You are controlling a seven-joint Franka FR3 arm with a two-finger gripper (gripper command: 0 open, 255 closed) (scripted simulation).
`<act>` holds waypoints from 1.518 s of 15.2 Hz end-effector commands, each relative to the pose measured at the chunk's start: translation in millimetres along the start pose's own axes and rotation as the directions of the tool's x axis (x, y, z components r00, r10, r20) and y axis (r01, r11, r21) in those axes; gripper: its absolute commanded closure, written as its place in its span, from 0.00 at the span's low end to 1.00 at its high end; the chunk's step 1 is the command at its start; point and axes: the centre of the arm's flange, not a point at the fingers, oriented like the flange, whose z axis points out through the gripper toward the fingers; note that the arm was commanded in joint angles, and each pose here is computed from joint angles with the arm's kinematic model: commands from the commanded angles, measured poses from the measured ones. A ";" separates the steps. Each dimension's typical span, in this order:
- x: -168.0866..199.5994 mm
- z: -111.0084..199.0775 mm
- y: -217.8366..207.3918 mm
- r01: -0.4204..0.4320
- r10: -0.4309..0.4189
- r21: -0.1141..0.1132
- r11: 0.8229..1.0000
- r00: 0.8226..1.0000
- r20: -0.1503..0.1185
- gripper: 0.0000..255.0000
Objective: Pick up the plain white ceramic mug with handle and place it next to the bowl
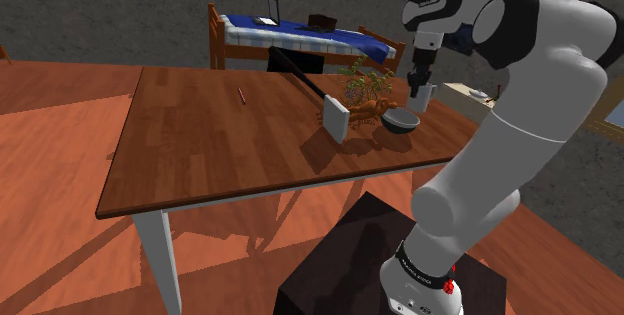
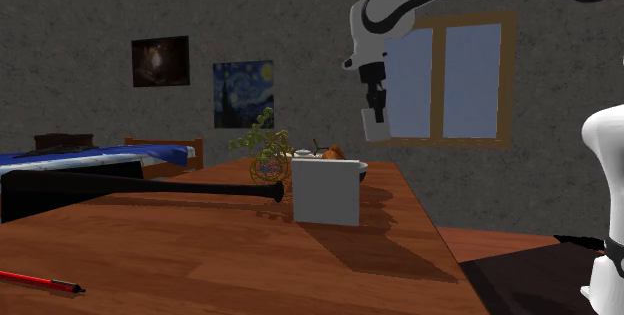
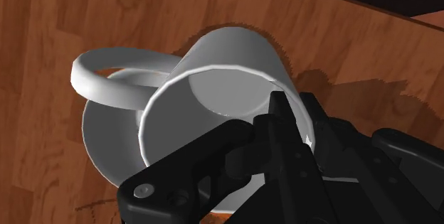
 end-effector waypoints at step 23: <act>-91.9 58.8 208.3 0.002 -0.002 -0.001 1.000 1.000 0.000 1.00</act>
